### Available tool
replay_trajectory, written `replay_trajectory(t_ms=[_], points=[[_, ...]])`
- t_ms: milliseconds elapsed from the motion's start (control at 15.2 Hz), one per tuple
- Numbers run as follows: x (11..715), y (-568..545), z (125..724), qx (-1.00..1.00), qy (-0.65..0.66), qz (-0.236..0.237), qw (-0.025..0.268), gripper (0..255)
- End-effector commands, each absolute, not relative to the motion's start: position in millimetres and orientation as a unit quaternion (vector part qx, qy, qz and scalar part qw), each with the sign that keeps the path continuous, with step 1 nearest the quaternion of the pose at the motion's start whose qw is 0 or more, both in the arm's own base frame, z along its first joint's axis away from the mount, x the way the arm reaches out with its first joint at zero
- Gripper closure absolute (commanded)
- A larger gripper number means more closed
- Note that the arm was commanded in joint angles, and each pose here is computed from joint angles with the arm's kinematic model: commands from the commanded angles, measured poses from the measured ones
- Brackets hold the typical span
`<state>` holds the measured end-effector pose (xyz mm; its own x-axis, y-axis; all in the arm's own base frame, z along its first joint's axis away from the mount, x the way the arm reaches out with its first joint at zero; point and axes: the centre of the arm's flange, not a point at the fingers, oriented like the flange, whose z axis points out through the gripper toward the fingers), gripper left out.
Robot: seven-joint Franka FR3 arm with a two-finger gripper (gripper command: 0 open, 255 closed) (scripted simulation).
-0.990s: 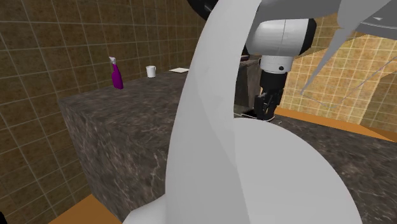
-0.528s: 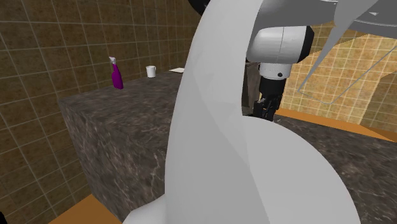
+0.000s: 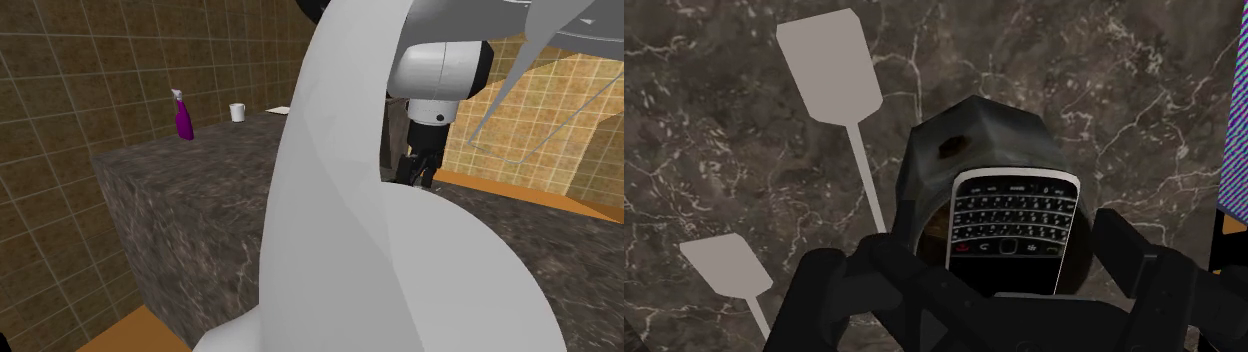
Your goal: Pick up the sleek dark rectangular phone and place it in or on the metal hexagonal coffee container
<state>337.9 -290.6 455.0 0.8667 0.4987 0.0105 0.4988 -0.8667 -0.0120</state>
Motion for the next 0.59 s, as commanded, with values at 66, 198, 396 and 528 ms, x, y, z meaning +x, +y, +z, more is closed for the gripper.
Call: replay_trajectory(t_ms=[66, 198, 396, 528], points=[[338, -291, 468, -0.966, -0.258, -0.004, 0.007, 0], [338, -291, 495, -0.966, -0.258, -0.004, 0.007, 0], [338, -291, 505, -0.966, -0.258, -0.004, 0.007, 0], [338, -291, 505, -0.966, -0.258, -0.004, 0.007, 0]])
